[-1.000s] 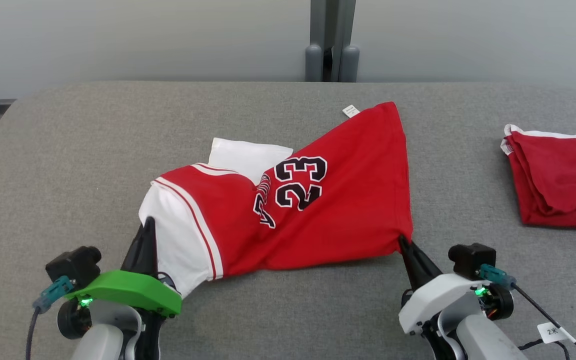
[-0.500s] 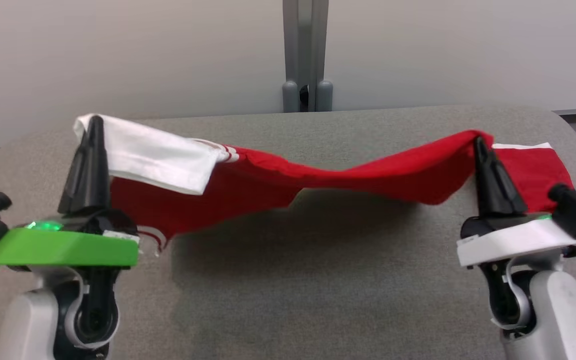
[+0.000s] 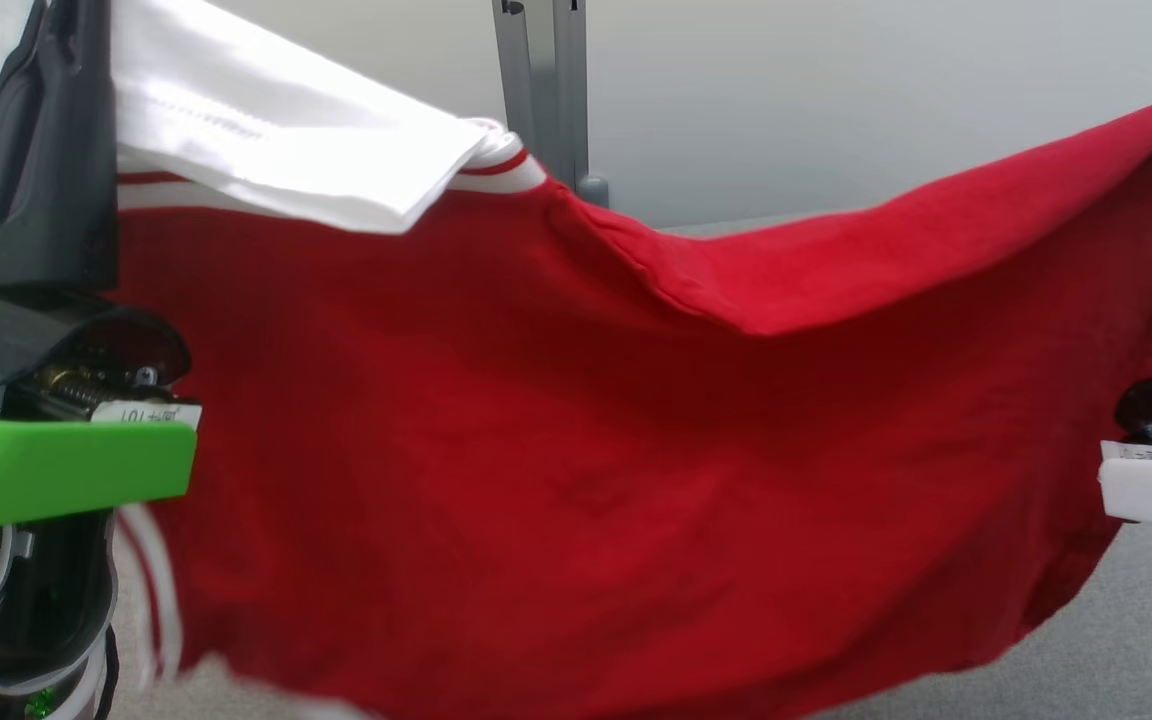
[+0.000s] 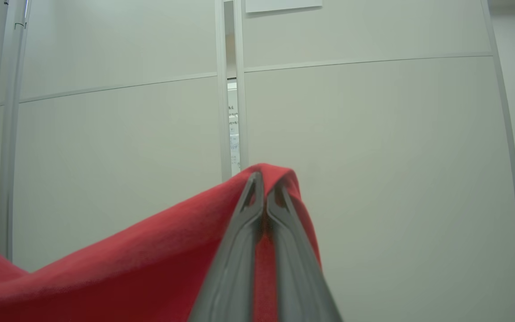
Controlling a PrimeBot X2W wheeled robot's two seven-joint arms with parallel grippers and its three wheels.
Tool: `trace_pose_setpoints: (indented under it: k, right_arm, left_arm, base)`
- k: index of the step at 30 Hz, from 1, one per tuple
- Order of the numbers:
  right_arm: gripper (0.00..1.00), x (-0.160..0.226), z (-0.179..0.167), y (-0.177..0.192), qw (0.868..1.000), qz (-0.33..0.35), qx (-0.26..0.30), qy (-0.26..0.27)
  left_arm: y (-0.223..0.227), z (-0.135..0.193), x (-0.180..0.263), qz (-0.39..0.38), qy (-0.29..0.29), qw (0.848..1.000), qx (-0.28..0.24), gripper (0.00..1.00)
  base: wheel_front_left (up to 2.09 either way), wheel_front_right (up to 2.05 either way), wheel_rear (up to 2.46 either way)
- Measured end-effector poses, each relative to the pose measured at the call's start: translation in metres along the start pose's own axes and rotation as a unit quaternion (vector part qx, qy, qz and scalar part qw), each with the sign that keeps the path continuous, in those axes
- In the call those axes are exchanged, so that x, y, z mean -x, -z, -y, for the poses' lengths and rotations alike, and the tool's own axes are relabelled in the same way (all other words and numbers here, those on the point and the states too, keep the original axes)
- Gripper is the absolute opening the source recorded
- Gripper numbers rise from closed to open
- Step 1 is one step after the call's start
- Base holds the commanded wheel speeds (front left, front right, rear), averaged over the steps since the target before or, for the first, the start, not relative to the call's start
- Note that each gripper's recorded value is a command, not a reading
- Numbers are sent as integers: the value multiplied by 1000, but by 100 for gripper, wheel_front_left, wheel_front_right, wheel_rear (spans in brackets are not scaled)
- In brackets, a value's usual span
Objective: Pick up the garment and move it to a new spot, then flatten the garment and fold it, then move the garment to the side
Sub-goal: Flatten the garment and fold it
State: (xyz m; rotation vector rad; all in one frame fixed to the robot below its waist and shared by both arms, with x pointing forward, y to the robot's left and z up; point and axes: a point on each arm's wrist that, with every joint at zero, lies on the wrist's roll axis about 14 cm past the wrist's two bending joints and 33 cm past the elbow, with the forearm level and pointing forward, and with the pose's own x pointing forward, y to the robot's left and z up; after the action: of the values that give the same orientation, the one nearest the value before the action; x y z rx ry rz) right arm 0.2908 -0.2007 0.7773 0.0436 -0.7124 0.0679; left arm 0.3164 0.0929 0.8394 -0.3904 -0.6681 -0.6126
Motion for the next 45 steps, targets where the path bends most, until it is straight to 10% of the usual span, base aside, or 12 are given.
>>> trace_pose_setpoints:
  k: [9, 26, 36, 45]
  right_arm:
    - [0, -16, 1, 64, 995, -92, -31, -3]
    - [0, -210, 21, 226, 995, -96, 13, 12]
    - [0, -117, 4, 417, 953, -301, -18, 21]
    - [0, -55, -21, 470, 930, -364, -45, 6]
  left_arm:
    - [48, -35, -20, -61, -36, 997, 24, 0]
    - [144, -175, -158, -35, -76, 989, -122, 0]
    - [288, -250, -61, -143, -162, 975, -55, 0]
    - [349, -269, 57, -217, -257, 942, 9, 0]
  base:
    - [0, 0, 0]
    - [0, 0, 0]
    - [0, 0, 0]
    - [0, 0, 0]
